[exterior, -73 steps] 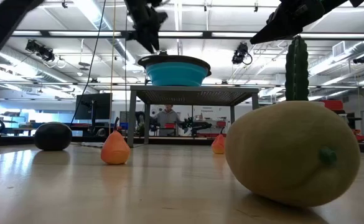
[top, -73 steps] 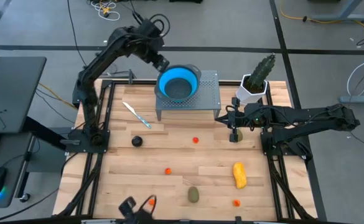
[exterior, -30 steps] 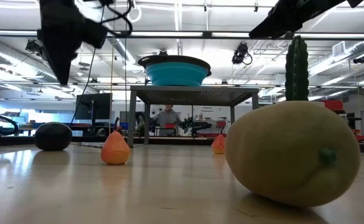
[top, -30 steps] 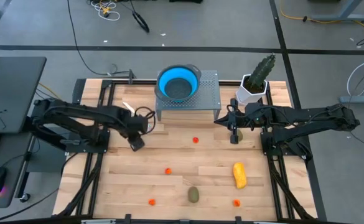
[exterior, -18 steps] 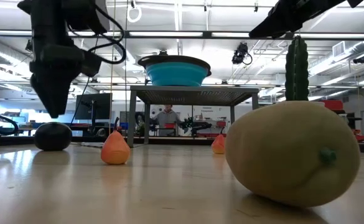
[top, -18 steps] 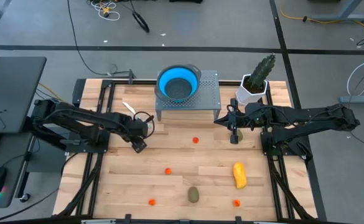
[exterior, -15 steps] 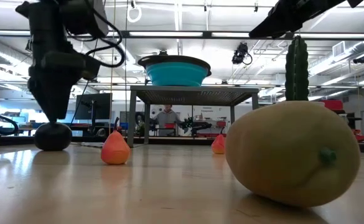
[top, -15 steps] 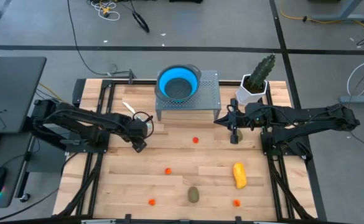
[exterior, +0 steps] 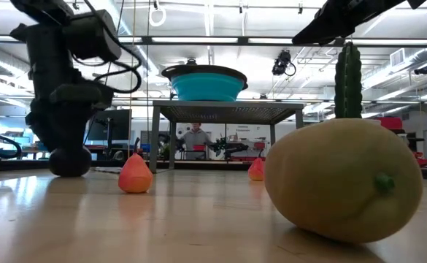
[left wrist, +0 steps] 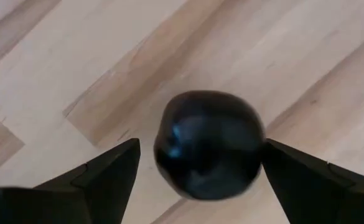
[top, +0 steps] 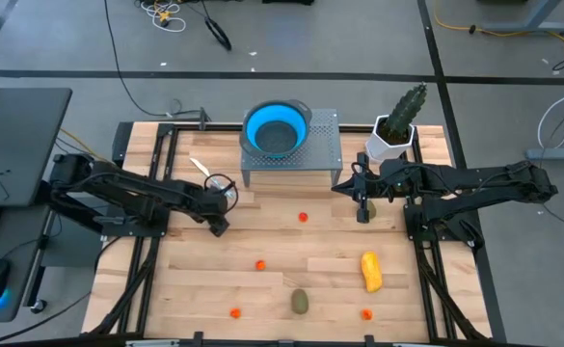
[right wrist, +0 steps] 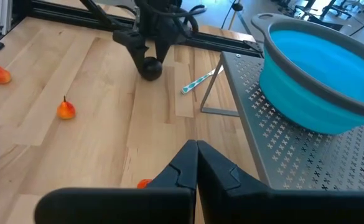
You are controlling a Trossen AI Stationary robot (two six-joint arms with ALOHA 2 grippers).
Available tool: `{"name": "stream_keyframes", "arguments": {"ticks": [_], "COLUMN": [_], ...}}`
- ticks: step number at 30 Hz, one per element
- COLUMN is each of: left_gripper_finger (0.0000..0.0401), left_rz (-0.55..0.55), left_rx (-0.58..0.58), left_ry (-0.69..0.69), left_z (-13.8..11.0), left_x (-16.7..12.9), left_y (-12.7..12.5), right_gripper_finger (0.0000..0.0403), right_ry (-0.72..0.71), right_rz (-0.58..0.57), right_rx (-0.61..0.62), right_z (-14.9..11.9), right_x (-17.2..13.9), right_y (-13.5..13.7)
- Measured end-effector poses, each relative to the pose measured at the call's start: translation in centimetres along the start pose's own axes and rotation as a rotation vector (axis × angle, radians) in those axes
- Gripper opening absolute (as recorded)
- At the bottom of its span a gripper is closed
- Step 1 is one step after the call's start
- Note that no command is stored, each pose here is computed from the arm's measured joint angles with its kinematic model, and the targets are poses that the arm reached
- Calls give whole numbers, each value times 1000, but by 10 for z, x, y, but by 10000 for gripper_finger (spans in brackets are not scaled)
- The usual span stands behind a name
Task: Pick & Place Fruit
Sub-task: Put the black plum into the blue strainer bowl
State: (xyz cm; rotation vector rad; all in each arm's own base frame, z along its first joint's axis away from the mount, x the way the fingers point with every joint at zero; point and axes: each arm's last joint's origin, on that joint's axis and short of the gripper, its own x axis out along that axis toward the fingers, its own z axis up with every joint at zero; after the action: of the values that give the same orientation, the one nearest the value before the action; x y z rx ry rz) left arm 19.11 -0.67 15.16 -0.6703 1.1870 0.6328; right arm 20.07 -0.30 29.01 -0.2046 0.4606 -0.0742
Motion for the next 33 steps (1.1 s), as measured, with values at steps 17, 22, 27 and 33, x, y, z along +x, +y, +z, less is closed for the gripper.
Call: {"name": "stream_keyframes", "arguments": {"ticks": [17, 22, 27, 33], "left_gripper_finger": [341, 322, 273, 258], "left_rz": [29, 28, 28, 44], "left_rx": [-33, -49, -50, -23], "left_ry": [-58, -57, -58, -75], "left_z": [-5, -5, -5, -4], "left_x": [14, 14, 14, 13], "left_y": [6, 6, 6, 6], "right_gripper_finger": [7, 7, 7, 7], "right_ry": [0, 0, 0, 0], "right_rz": [0, 0, 0, 0], "right_rx": [0, 0, 0, 0], "right_z": [0, 0, 0, 0], "right_x": [0, 0, 0, 0], "right_y": [0, 0, 0, 0]}}
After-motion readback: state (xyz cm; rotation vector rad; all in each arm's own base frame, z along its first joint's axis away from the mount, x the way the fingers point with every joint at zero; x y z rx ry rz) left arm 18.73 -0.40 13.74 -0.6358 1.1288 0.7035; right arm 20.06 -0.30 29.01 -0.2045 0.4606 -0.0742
